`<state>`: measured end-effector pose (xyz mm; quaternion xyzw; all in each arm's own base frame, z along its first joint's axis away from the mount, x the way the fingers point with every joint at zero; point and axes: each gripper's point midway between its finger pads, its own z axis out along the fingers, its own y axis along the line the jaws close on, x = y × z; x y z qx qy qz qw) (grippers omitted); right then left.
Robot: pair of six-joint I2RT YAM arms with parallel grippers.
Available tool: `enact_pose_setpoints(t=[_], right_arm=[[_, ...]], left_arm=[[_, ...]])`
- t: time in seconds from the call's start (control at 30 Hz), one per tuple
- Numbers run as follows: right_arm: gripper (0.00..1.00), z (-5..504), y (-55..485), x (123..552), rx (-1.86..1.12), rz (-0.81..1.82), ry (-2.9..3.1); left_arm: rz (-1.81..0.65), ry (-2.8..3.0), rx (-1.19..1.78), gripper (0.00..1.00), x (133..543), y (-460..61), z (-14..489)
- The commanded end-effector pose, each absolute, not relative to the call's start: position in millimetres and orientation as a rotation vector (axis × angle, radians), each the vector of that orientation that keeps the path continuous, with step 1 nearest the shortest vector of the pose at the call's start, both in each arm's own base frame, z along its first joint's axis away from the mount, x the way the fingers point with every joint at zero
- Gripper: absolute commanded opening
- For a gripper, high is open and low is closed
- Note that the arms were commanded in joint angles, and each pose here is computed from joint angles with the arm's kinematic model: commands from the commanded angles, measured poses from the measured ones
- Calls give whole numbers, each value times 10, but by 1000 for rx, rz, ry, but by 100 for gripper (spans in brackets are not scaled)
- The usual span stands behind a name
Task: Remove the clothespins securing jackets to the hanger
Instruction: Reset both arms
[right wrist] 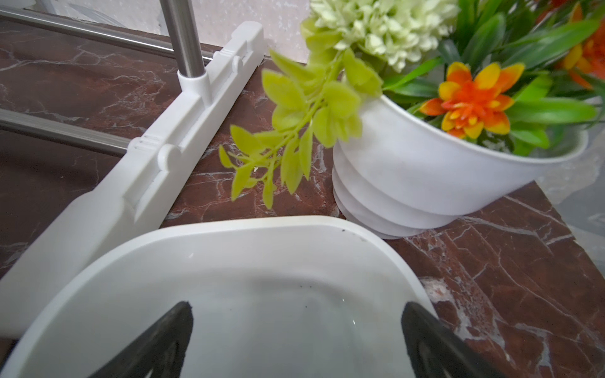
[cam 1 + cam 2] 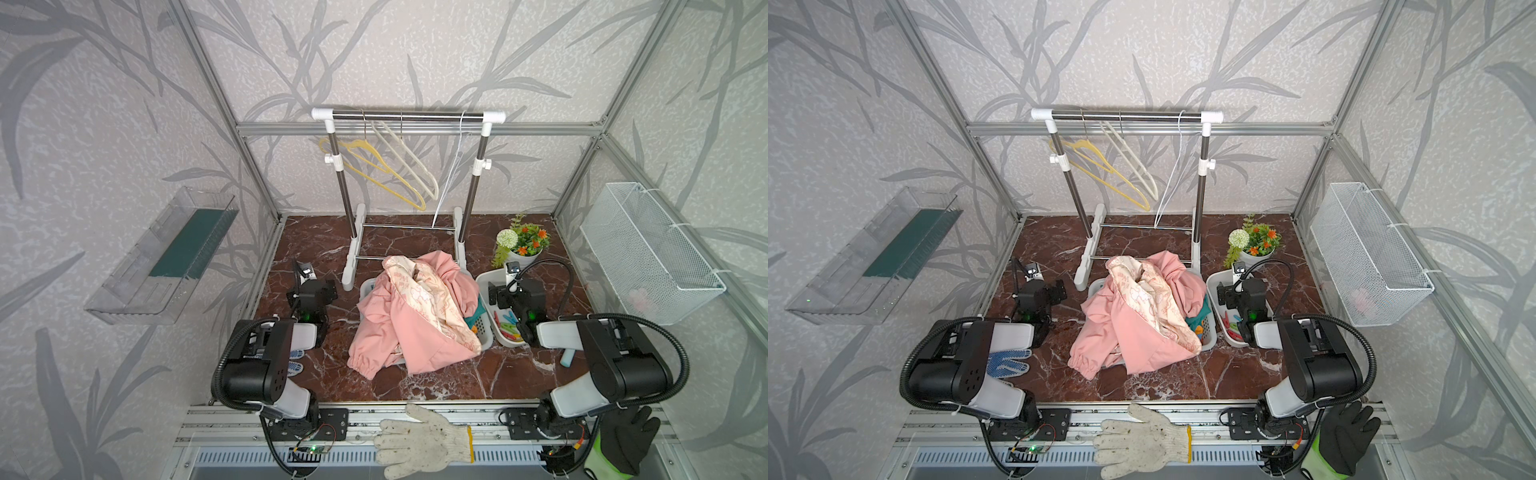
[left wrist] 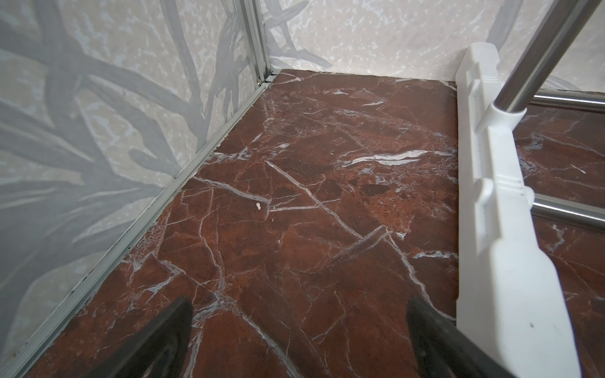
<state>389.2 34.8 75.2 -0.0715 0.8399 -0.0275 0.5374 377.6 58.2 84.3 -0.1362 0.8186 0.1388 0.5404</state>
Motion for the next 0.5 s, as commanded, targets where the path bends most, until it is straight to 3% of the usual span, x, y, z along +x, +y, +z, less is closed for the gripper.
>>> enact_pose_setpoints(t=[0.0,0.47], right_arm=[[99,895,363,3970,-156,-46,1962],[99,896,482,3951,-236,67,1954]], left_arm=[[331,1901,-349,99,3836,618,965],[330,1902,-348,99,3836,618,963]])
